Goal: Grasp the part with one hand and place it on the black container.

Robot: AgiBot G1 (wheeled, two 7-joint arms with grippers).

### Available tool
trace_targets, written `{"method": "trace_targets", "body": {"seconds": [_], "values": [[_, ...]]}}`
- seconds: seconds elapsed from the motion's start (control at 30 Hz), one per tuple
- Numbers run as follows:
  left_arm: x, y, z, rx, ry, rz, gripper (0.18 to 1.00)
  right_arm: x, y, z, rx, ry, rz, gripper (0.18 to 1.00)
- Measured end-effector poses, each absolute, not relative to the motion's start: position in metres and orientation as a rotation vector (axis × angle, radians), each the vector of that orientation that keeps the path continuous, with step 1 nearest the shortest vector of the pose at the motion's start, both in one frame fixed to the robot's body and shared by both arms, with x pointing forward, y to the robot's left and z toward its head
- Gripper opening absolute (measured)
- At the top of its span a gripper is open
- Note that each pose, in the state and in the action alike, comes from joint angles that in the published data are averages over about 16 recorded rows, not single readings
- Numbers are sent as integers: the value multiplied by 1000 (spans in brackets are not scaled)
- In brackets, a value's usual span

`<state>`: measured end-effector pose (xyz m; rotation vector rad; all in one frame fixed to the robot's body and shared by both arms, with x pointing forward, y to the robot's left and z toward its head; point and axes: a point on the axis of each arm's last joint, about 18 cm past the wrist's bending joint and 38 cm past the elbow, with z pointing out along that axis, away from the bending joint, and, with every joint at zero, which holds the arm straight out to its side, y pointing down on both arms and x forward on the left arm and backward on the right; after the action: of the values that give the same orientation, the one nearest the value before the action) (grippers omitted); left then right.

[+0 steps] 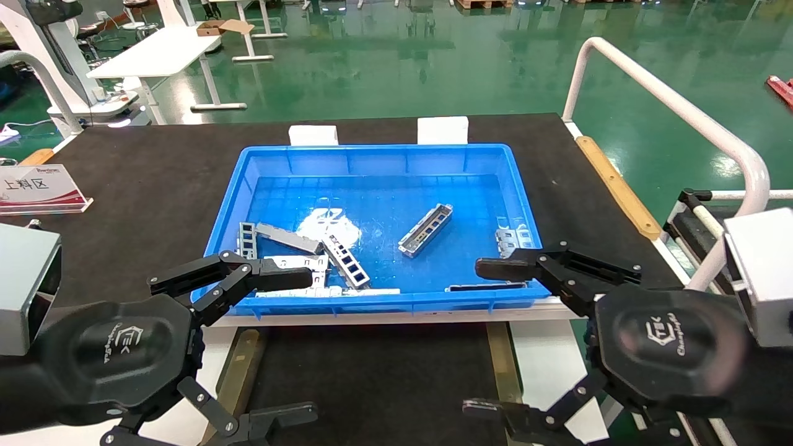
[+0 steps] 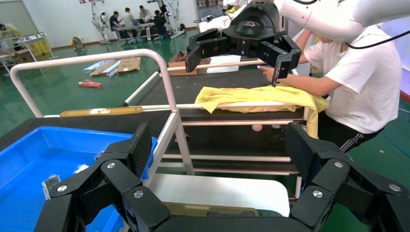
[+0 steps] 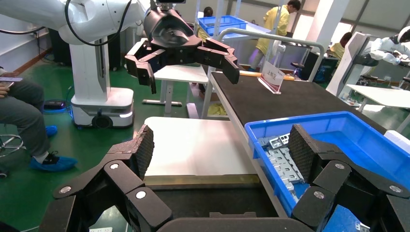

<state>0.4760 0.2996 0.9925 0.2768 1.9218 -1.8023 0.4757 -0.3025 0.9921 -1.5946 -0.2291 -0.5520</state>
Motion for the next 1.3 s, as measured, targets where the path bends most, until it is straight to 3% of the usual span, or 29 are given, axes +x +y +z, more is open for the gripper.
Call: {"method": "trace_targets", "body": {"seconds": [1.3], "values": [[476,300,993,277,1921,-1800,1001,476,-303,992,-1595,-229,-552,1001]]}}
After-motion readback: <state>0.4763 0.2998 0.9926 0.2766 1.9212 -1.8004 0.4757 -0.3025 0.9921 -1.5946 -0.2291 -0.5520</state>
